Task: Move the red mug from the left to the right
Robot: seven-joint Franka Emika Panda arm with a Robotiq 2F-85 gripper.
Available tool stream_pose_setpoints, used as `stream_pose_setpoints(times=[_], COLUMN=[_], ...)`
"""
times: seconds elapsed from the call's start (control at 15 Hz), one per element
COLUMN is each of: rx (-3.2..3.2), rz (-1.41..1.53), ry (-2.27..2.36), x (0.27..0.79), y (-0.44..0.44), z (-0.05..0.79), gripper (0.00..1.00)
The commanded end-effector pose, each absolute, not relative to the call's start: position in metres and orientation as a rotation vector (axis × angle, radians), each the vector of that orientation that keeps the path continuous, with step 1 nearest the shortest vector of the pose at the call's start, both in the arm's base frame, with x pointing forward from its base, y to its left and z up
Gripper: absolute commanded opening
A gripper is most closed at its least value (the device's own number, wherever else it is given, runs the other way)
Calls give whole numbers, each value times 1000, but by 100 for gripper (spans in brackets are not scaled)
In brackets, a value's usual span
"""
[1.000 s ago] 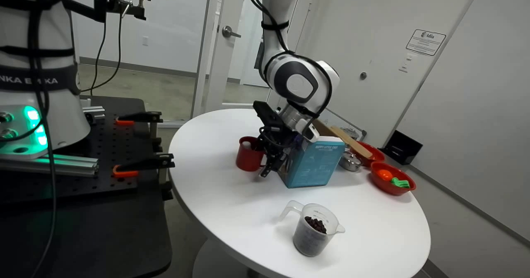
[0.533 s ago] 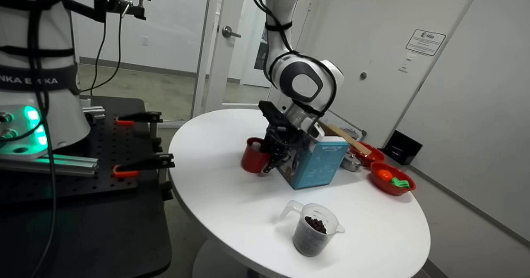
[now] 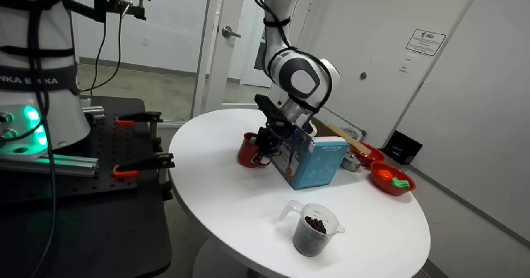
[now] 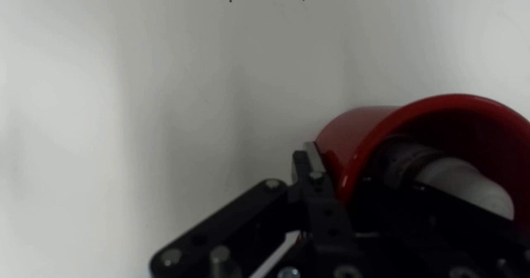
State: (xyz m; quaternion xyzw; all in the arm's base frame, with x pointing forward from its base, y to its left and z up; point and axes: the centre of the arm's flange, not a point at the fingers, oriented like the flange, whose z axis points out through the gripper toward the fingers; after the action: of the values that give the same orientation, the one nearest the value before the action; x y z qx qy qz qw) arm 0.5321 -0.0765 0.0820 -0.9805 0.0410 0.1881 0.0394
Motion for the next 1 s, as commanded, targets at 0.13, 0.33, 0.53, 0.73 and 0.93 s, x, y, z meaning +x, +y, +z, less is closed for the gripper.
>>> stream_pose_setpoints(times=[0.13, 0.33, 0.53, 0.73, 0.93], rx=[-2984, -2980, -2968, -2959, -2970], rz=[564, 550, 560, 588, 592], ry=[29, -14, -65, -84, -69], x=[514, 514, 514, 513, 507], y=[-63, -58, -55, -56, -58], z=[115, 126, 138, 153, 174], gripper=[3, 3, 3, 3, 3])
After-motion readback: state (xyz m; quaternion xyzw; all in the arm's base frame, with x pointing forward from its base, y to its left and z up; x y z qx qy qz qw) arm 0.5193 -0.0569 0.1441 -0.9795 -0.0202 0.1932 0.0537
